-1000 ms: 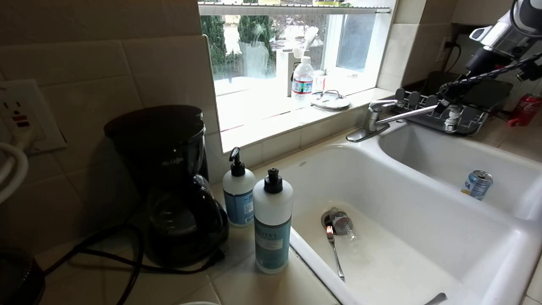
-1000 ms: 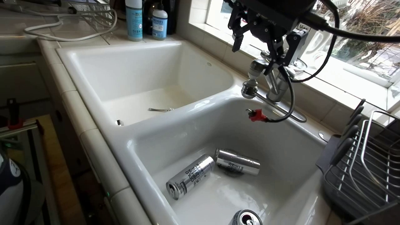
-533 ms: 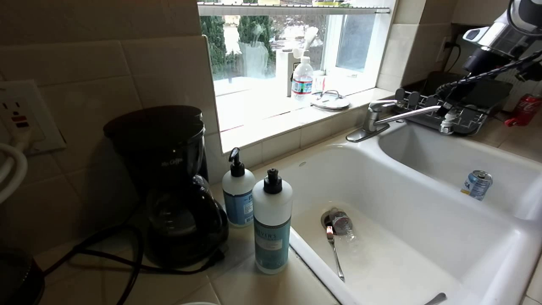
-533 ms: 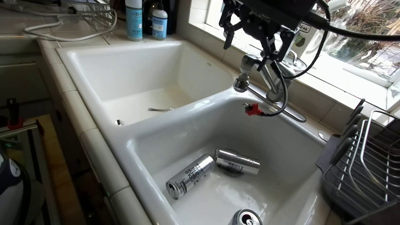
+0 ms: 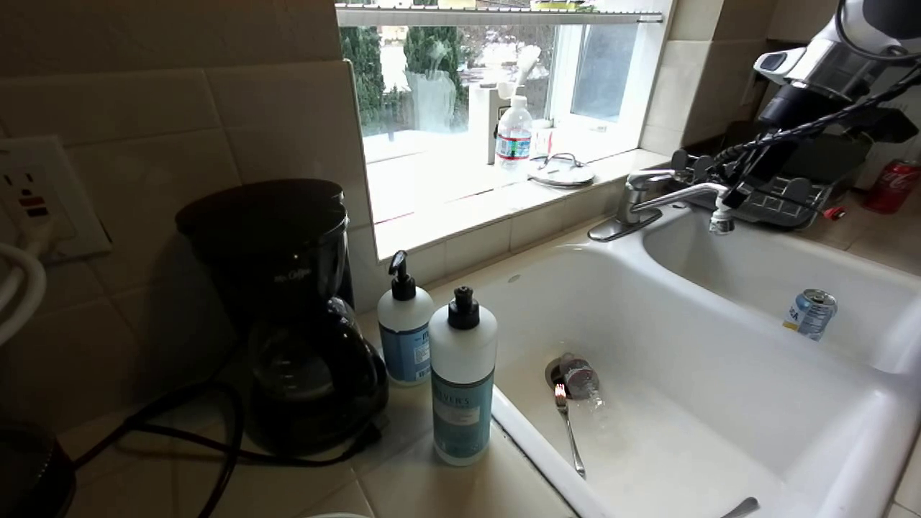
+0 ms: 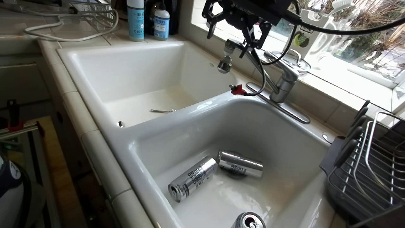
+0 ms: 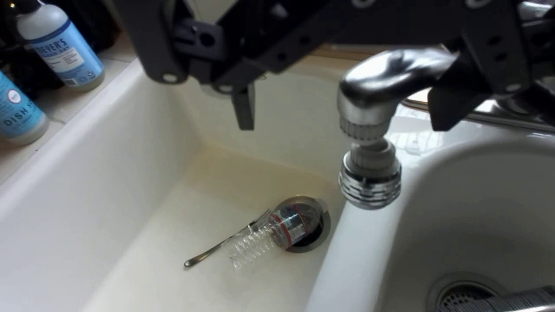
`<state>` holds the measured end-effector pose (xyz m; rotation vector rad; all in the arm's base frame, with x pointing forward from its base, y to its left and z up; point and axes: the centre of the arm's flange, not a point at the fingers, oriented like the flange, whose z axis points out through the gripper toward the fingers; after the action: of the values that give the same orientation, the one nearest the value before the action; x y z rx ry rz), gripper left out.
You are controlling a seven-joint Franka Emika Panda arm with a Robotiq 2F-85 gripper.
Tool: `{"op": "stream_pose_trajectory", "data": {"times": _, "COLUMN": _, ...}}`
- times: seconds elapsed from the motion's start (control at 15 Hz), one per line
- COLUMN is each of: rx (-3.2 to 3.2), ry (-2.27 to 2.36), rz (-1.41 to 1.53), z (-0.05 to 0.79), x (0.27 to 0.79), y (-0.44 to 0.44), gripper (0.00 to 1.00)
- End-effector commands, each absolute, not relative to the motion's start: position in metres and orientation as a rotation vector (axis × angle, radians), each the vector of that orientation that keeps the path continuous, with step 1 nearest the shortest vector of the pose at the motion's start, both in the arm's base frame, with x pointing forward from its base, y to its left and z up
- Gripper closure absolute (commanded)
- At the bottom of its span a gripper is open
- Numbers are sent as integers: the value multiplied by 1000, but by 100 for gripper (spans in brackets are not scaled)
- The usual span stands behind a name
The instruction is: Push the faucet to the left
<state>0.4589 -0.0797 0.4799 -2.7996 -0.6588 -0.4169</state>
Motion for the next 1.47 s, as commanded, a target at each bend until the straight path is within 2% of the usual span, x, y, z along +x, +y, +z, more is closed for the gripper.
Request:
{"op": "stream_pose_trajectory", "data": {"times": 0.0, "rx": -2680, "ry": -772, "rz": -422, "z": 479, "x": 484, "y": -36, "gripper": 0}}
{"op": "stream_pose_trajectory", "data": {"times": 0.87, "rx": -2585, "ry": -825, "rz": -405, "z": 479, "x": 546, "y": 0, "gripper": 0}}
{"op": "stream_pose_trajectory", "data": {"times": 1.13, "rx": -2629, "ry": -828, "rz": -279, "z": 497, "x": 495, "y": -23, "gripper": 0}}
{"op": "stream_pose_trajectory", "data": {"times": 1.4, "rx": -2622, "ry": -789, "rz": -370, "z": 529, "x": 451, "y": -53, "gripper": 0}}
